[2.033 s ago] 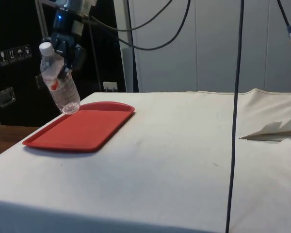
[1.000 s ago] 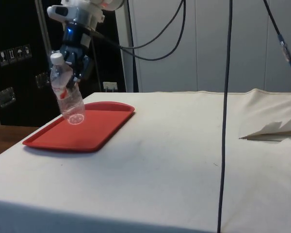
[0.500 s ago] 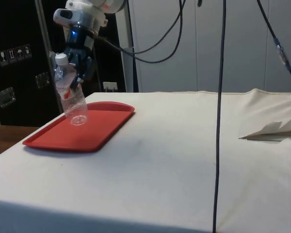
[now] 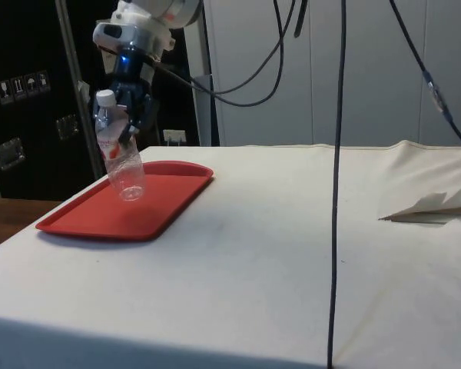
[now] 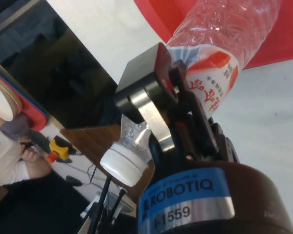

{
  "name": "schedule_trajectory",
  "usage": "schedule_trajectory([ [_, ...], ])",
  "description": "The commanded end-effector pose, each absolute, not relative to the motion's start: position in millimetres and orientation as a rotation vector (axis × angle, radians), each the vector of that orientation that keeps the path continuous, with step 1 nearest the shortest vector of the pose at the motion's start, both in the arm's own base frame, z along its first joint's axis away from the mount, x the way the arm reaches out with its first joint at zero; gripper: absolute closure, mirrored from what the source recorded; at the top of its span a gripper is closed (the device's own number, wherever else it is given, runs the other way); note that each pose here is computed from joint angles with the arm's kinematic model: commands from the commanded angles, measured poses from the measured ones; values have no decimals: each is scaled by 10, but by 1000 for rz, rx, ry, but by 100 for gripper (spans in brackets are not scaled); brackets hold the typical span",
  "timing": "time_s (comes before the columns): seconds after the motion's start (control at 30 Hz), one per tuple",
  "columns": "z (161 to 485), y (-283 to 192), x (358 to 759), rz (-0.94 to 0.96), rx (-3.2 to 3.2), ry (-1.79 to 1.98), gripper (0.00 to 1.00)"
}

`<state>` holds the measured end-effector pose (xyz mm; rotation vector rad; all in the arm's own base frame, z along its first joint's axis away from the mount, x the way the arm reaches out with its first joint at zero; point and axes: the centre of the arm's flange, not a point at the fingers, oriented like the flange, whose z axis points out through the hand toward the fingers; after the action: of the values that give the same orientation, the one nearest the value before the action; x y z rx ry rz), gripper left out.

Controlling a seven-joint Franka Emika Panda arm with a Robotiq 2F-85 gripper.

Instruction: Place the bottle upright on the tray.

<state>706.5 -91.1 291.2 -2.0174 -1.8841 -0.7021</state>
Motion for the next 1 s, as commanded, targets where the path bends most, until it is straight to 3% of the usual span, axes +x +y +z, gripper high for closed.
schedule_trajectory([
  [0.0,2895,-936,7078,-702,-2008,-1879,66],
  [0.97,2643,-1322,7201,-698,-1969,-1835,66],
])
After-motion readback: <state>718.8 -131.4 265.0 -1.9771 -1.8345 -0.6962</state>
